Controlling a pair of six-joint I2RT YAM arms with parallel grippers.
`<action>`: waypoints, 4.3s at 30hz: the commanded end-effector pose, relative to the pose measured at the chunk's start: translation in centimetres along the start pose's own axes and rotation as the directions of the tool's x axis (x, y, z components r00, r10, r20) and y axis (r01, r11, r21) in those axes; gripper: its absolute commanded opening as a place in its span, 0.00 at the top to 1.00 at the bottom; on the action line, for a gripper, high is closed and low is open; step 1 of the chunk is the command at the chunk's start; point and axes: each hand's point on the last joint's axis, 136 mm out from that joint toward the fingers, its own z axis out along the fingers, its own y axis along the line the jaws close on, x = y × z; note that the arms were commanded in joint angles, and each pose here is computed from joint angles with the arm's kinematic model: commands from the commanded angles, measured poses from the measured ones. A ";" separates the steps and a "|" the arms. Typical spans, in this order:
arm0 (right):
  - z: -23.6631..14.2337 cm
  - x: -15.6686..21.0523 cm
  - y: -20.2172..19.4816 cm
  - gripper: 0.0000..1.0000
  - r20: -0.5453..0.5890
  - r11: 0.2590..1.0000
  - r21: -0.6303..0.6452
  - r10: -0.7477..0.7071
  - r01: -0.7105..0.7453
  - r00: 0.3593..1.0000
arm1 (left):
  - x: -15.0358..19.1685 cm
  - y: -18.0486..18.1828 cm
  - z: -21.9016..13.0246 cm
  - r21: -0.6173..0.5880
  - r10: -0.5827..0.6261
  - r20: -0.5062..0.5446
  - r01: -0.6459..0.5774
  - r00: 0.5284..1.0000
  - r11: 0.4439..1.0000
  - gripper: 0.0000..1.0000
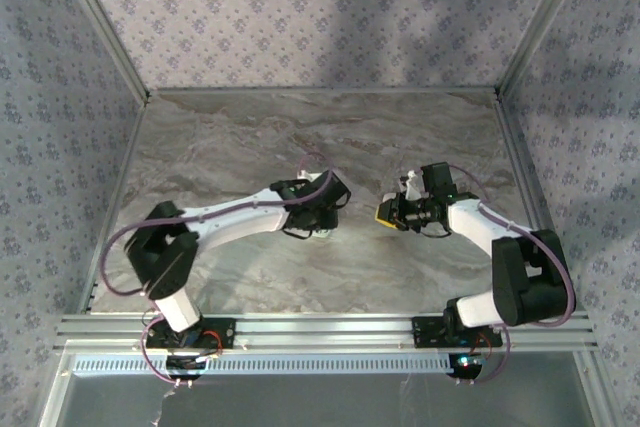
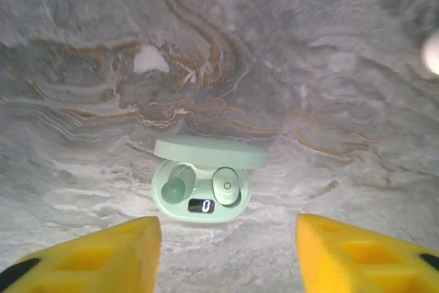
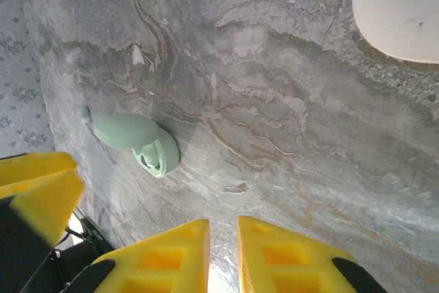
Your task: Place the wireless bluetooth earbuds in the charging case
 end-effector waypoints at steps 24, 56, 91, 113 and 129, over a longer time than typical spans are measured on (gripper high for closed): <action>-3.6 3.2 6.9 0.01 0.130 0.963 0.077 -0.266 0.257 0.955 | 0.8 6.2 -10.1 0.234 0.008 0.080 -0.027 0.997 0.972 0.00; -1.2 -3.4 8.5 0.00 0.136 0.889 0.305 -0.396 0.341 0.908 | 0.2 20.7 -2.3 0.053 -0.461 -0.047 0.463 0.886 0.885 0.00; -0.3 -1.8 8.4 0.23 0.078 0.908 0.179 -0.398 0.380 0.914 | -3.5 16.9 4.7 0.123 -0.398 -0.187 0.423 0.898 0.898 0.00; -0.4 -1.5 8.2 0.24 0.082 0.911 0.181 -0.389 0.370 0.918 | -4.8 16.3 4.4 0.149 -0.373 -0.177 0.400 0.911 0.904 0.01; 0.0 -1.2 9.0 0.25 0.071 0.915 0.156 -0.385 0.371 0.920 | -5.2 18.0 3.5 0.123 -0.386 -0.154 0.406 0.909 0.906 0.01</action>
